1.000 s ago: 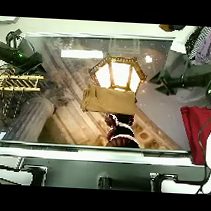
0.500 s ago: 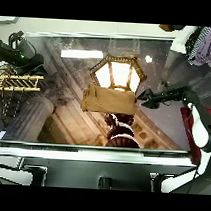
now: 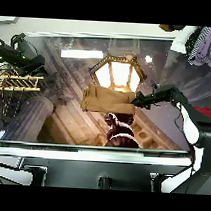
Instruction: Fold the clothes and pants, and hang the long-sleeved shirts on hangers.
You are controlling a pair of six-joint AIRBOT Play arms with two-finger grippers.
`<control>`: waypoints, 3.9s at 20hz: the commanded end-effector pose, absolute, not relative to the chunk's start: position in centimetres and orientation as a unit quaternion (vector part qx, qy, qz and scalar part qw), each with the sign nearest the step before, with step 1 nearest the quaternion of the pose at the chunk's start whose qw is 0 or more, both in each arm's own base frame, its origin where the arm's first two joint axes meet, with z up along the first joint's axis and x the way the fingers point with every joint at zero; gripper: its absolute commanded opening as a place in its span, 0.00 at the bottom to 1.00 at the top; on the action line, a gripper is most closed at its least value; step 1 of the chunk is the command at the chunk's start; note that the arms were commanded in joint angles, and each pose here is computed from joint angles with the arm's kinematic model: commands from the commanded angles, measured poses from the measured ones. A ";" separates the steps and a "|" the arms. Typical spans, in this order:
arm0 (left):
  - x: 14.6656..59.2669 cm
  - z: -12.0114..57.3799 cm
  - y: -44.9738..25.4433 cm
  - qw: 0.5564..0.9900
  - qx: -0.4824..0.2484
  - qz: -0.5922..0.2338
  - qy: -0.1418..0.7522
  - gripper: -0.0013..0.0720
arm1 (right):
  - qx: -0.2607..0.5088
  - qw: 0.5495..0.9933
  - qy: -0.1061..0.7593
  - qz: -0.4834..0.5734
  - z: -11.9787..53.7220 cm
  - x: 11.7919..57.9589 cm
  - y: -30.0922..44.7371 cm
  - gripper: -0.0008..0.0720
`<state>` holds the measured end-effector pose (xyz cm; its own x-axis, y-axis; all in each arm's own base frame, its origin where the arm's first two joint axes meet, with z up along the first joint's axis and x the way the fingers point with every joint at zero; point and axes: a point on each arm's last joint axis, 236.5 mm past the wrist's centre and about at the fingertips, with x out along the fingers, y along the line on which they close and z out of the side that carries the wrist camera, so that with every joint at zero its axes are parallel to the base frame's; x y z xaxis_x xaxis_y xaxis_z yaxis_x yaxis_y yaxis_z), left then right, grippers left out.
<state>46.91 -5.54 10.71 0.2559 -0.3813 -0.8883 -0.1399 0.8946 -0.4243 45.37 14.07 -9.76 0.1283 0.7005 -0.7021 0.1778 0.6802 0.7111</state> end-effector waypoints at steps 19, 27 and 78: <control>46.3 10.5 -5.5 0.753 -0.213 -0.080 0.617 0.04 | 0.468 0.800 0.375 -0.015 17.7 54.8 -8.8 0.05; 46.3 10.4 -5.5 0.753 -0.213 -0.080 0.617 0.04 | 0.498 0.794 0.287 -0.199 19.8 50.8 -21.1 0.05; 44.1 10.1 -5.6 0.729 -0.191 -0.094 0.651 0.04 | 0.141 0.466 0.672 -0.557 1.7 15.7 -27.6 0.11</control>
